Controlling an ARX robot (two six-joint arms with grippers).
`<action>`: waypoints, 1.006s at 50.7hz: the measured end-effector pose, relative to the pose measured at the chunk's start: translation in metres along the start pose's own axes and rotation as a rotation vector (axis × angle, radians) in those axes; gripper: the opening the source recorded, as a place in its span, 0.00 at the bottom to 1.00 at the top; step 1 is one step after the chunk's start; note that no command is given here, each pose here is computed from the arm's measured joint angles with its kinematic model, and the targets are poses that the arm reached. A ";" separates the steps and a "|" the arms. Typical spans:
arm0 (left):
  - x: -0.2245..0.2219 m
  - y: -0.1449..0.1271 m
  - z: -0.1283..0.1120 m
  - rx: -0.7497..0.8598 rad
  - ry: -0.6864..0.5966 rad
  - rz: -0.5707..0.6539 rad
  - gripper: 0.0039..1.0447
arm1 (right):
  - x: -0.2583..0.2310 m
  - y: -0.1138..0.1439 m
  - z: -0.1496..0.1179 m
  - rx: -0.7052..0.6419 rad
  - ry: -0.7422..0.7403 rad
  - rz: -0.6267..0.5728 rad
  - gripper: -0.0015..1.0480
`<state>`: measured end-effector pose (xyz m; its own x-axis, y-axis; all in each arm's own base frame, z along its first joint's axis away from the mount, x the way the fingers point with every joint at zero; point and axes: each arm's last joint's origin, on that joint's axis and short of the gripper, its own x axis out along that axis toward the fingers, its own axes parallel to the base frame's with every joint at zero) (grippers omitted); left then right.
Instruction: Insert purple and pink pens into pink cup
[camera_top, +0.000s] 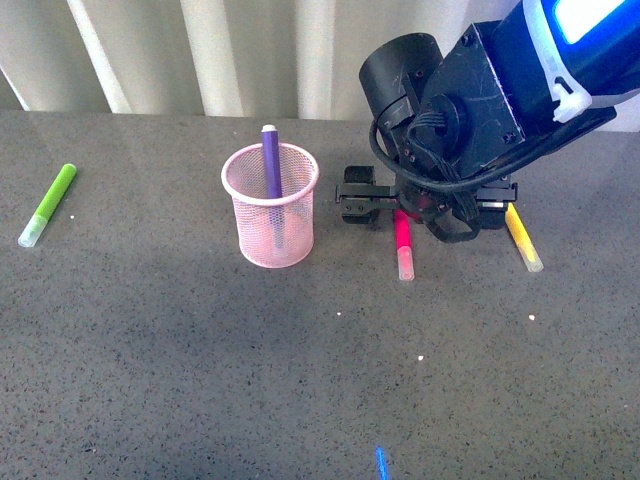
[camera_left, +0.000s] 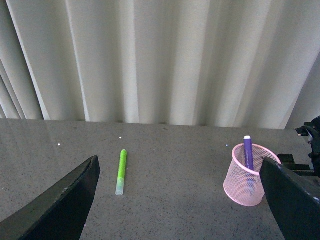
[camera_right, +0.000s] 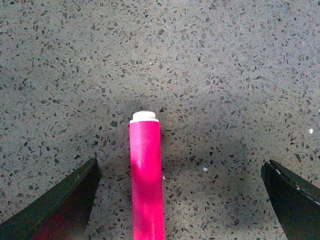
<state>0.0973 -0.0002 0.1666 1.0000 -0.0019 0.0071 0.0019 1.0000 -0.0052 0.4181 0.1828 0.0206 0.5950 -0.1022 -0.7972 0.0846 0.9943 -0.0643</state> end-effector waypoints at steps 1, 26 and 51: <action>0.000 0.000 0.000 0.000 0.000 0.000 0.94 | 0.000 0.000 0.000 0.002 -0.001 0.000 0.93; 0.000 0.000 0.000 0.000 0.000 0.000 0.94 | -0.001 0.010 -0.012 0.019 0.012 0.050 0.43; 0.000 0.000 0.000 0.000 0.000 0.000 0.94 | -0.004 0.002 -0.019 0.044 0.015 0.072 0.12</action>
<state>0.0973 -0.0002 0.1666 1.0000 -0.0019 0.0071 0.0019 1.0000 -0.0052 0.4001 0.1858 0.0124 0.5890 -0.0300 -0.8076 0.0771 0.9968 0.0192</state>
